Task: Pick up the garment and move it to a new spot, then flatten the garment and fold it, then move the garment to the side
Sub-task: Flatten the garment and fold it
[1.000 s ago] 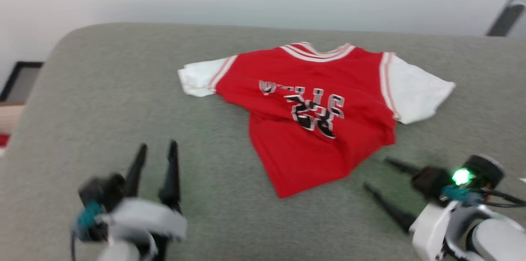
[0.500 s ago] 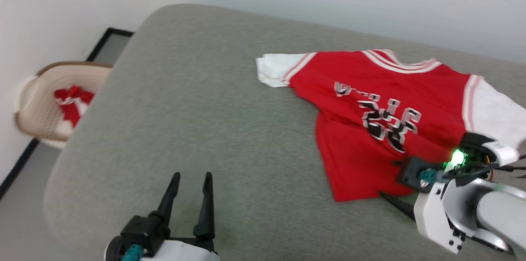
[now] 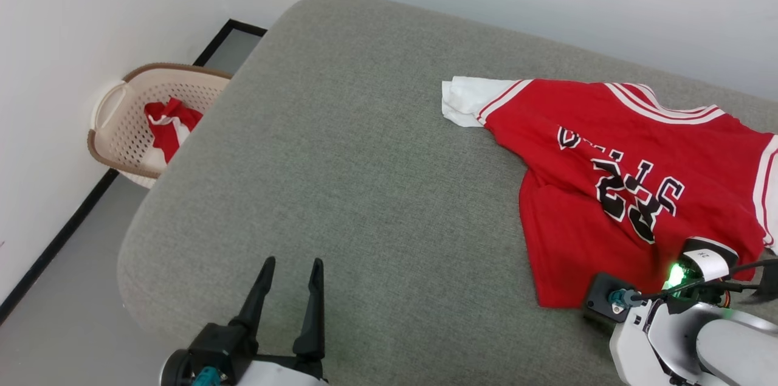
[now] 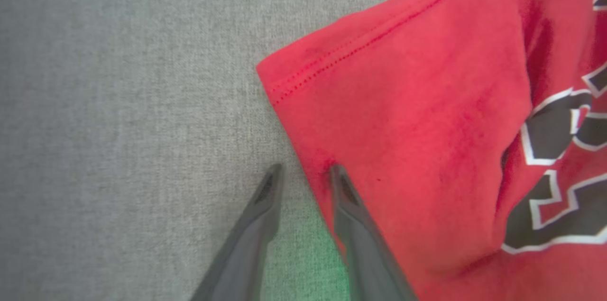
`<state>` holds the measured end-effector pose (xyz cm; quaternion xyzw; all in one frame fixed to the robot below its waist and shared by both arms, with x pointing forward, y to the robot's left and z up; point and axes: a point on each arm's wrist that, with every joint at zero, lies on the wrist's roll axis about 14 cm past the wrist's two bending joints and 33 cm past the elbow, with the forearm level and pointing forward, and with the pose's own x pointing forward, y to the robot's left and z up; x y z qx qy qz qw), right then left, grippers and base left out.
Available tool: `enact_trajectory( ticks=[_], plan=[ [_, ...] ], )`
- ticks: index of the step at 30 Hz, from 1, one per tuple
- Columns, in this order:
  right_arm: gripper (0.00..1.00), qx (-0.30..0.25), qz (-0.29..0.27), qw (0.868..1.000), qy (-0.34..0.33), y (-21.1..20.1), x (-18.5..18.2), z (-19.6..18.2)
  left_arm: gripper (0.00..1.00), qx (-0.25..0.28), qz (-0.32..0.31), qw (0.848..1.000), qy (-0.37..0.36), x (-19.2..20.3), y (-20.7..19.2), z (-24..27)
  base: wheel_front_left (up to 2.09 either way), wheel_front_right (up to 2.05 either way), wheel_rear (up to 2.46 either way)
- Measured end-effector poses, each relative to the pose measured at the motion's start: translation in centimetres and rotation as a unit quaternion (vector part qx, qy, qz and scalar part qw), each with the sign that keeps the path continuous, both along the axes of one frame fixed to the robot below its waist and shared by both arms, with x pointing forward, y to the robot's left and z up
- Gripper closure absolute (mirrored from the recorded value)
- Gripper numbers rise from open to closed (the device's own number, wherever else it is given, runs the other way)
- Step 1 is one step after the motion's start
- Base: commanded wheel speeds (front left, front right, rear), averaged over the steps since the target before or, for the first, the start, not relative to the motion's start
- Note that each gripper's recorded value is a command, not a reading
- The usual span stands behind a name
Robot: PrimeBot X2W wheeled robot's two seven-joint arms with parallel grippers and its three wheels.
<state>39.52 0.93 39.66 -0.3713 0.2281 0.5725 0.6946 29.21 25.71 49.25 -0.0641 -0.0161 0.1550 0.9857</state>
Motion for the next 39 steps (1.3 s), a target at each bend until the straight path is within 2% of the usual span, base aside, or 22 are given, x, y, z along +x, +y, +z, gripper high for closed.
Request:
enact_trajectory(
  ticks=[6,10,15,20,25,28,31,32,33,36,39],
  plan=[
    [1.00,0.001,-0.008,1.000,0.000,-0.1,0.0,0.0,0.00,-0.004,-0.002,1.000,-0.001,0.1,-0.2,0.0,0.00,0.00,0.00],
    [1.00,0.028,-0.001,0.999,0.025,0.8,-1.8,0.5,0.00,-0.006,-0.006,1.000,-0.005,0.1,-0.3,0.1,0.00,0.00,0.00],
    [1.00,0.063,0.025,0.995,0.078,2.6,-6.3,1.7,0.00,-0.008,-0.008,1.000,-0.009,0.1,-0.3,0.2,0.00,0.00,0.00],
    [1.00,0.040,0.066,0.985,0.154,2.6,-13.3,1.8,0.00,-0.010,-0.008,1.000,-0.011,-0.2,-0.2,0.2,0.00,0.00,0.00],
    [1.00,0.001,0.099,0.972,0.212,1.5,-18.4,2.2,0.00,-0.010,-0.005,1.000,-0.012,-0.3,0.0,0.3,0.00,0.00,0.00],
    [1.00,-0.013,0.109,0.965,0.240,1.0,-20.3,2.4,0.00,-0.010,-0.007,1.000,-0.011,-0.2,-0.1,0.2,0.00,0.00,0.00],
    [1.00,-0.007,0.108,0.964,0.244,1.0,-20.4,2.7,0.00,-0.011,-0.009,1.000,-0.011,0.0,-0.1,0.2,0.00,0.00,0.00],
    [0.55,0.009,0.105,0.965,0.239,1.3,-20.0,2.9,0.00,-0.011,-0.010,1.000,-0.011,0.1,-0.1,0.2,0.00,0.00,0.00],
    [0.00,0.030,0.099,0.968,0.230,1.7,-19.2,3.1,0.00,-0.011,-0.013,1.000,-0.010,0.2,-0.3,0.1,0.00,0.00,0.00],
    [0.00,0.085,0.072,0.972,0.208,2.2,-16.6,3.4,0.00,-0.006,-0.019,1.000,-0.011,0.6,-0.4,0.2,0.00,0.00,0.00],
    [0.00,0.146,0.051,0.970,0.187,2.5,-14.6,4.5,0.00,0.002,-0.035,0.999,-0.020,1.5,-0.7,0.9,0.00,0.00,0.00]
  ],
)
